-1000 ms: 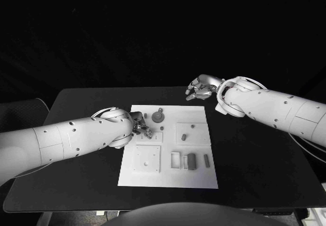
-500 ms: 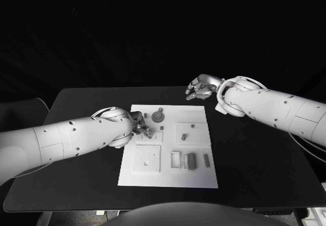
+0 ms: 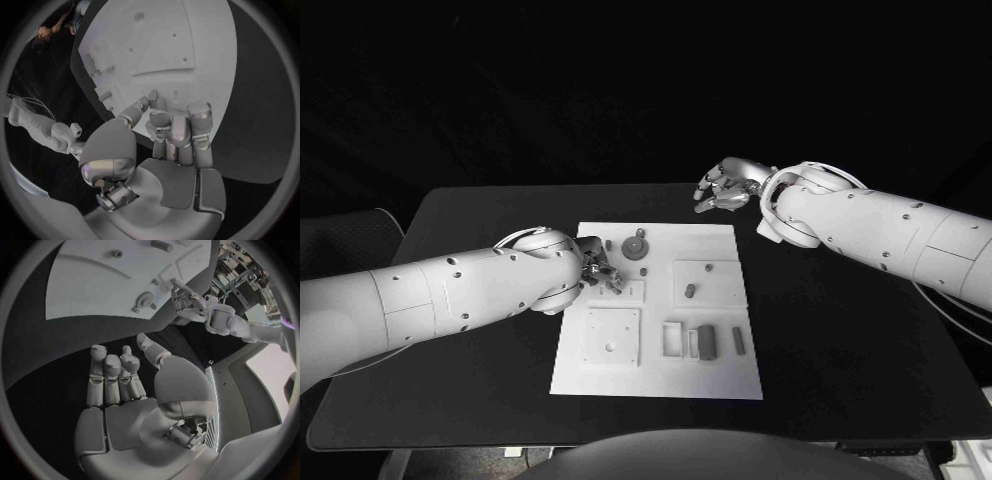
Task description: Assemble the parts on the task board
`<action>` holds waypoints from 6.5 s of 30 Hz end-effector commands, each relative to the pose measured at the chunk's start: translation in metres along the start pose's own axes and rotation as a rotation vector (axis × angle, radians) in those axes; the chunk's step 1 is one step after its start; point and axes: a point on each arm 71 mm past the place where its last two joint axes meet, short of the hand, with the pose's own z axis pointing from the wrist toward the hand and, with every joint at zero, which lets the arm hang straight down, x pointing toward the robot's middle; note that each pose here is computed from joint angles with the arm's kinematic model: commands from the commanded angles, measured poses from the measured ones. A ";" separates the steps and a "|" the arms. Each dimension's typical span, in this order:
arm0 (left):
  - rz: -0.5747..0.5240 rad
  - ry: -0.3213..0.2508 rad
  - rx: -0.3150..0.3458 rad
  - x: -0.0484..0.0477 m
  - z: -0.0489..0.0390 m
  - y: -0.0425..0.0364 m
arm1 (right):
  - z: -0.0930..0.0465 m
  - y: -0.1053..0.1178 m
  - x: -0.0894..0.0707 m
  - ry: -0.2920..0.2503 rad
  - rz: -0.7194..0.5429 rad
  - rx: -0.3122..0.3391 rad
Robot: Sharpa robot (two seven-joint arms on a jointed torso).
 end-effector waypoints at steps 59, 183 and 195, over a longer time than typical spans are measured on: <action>0.033 0.004 0.005 0.0051 0.0008 -0.0016 | 0.000 0.001 0.002 0.016 0.001 -0.009; -0.032 0.002 0.002 0.0097 0.0058 0.0018 | -0.001 -0.001 0.002 0.031 0.002 -0.002; -0.052 -0.017 0.011 0.0083 0.0060 0.0010 | -0.001 -0.001 0.002 0.033 0.002 -0.003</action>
